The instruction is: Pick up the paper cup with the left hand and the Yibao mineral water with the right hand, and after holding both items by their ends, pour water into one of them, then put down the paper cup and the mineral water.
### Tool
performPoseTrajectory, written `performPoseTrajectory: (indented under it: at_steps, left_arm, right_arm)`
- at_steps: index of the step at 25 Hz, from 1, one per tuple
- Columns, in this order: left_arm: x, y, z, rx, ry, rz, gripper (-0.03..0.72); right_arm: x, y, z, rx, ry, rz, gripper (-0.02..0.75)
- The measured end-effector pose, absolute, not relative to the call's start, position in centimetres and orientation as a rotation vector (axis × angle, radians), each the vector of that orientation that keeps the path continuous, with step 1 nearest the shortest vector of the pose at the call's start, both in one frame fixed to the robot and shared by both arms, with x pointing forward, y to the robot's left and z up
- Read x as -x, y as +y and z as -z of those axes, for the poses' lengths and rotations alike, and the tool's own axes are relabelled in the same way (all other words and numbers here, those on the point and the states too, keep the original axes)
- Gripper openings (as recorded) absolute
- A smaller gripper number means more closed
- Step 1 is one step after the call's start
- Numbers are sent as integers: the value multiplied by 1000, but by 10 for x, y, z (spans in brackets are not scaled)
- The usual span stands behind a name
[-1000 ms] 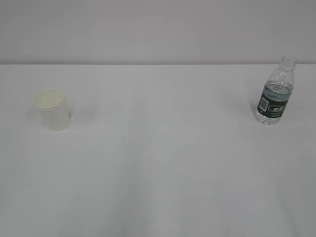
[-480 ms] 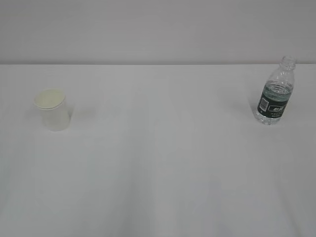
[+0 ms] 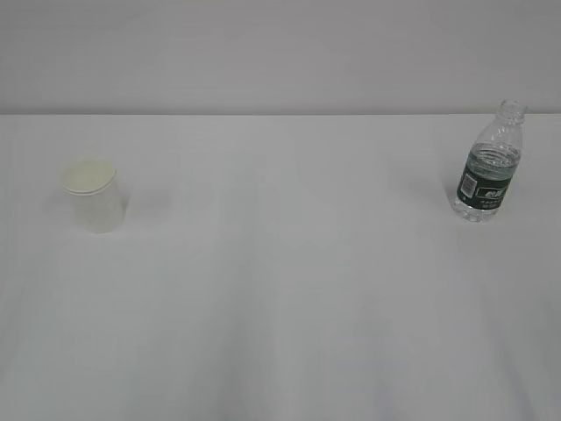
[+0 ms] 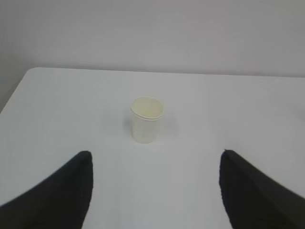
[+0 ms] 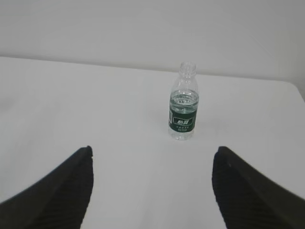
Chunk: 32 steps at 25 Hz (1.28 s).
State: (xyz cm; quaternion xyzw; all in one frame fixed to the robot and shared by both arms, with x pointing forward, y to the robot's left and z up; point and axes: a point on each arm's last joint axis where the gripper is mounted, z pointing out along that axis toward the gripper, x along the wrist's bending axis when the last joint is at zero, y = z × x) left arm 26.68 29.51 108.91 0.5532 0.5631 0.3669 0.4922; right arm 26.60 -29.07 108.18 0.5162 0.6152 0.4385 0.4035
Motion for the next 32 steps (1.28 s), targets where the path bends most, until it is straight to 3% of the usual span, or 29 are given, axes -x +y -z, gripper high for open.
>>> performPoseTrajectory:
  at_steps: [17, 22, 32]
  left_arm:
    - [-271, 295, -1089, -1437, 1288, -982, 593]
    - [-281, 293, -1071, -1478, 1279, -985, 593]
    - [-291, 293, -1060, -1422, 1234, -1029, 593]
  right_arm:
    - [-284, -291, -1057, -1239, 1538, -1088, 588]
    - [-286, -291, -1056, -1223, 1515, -1100, 588]
    - [-292, -291, -1042, -1218, 1496, -1103, 588]
